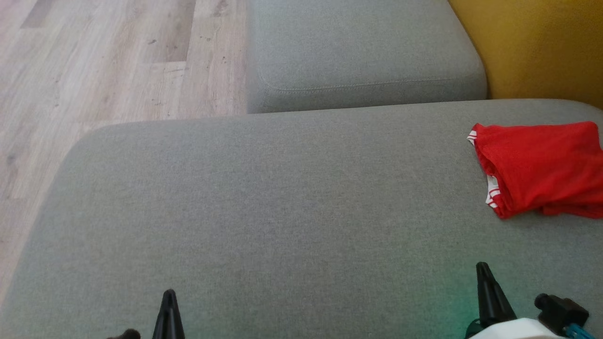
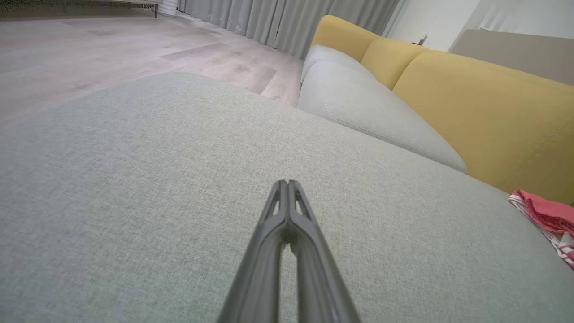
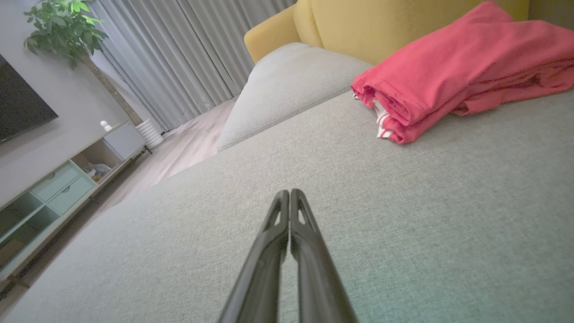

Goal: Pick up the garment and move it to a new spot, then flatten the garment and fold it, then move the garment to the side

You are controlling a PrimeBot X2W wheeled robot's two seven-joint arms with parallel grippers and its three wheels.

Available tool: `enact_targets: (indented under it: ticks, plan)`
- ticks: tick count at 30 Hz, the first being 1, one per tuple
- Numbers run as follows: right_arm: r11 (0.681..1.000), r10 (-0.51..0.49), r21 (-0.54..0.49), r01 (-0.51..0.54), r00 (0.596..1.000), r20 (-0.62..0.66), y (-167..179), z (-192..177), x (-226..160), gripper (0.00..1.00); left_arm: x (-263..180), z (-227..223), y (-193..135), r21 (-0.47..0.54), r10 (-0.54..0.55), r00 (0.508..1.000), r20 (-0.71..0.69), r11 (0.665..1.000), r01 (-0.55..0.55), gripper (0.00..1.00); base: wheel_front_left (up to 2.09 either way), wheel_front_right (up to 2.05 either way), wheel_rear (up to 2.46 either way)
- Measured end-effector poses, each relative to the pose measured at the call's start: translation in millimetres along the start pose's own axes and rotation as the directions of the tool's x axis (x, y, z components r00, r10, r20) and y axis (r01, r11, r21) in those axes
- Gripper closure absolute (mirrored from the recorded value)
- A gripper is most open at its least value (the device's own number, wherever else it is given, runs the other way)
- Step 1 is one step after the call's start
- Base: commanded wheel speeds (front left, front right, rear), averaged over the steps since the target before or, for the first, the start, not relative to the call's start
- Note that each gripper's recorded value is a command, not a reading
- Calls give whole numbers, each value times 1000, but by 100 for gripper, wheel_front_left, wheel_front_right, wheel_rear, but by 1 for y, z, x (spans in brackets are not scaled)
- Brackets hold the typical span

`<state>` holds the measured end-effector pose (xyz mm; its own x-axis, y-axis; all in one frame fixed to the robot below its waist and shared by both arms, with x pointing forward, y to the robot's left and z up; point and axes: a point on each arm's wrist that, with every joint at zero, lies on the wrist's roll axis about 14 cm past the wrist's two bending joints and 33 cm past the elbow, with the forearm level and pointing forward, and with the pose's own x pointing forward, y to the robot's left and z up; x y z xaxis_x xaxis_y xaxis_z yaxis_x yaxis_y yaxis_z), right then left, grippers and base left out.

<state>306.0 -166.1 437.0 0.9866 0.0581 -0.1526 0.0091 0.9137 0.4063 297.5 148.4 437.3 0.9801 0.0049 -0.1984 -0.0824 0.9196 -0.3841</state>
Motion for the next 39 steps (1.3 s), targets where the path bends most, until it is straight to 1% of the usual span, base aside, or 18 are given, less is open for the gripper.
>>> enact_targets:
  ticks: [8, 13, 18, 22, 31, 39]
  plan:
    - [995, -23, 94, 22, 1000, 6, -4, 4, 5, 100, 3, -3, 3, -93, 8, 1000, -30, 996, -10, 100, 0, 0, 0]
    - [990, -33, 140, 33, 999, 2, -7, 5, 6, 100, 8, 2, 4, -141, 9, 1000, -23, 990, -12, 100, 0, 0, 0]
    - [979, -44, 197, 44, 999, -6, -9, 5, 7, 100, 12, 5, 5, -199, 13, 1000, -26, 980, -18, 100, 0, 0, 0]
    - [970, -44, 241, 40, 999, 11, -8, 11, 13, 100, 13, 4, 6, -245, 12, 999, -37, 969, -21, 100, 0, 0, 0]
    - [938, -63, 343, 55, 998, 10, -12, 15, 17, 100, 21, 10, 9, -346, 17, 999, -39, 938, -29, 100, 0, 0, 0]
    - [901, -73, 429, 66, 997, 0, -15, 15, 19, 100, 25, 10, 8, -431, 5, 999, -51, 902, -27, 100, 0, 0, 0]
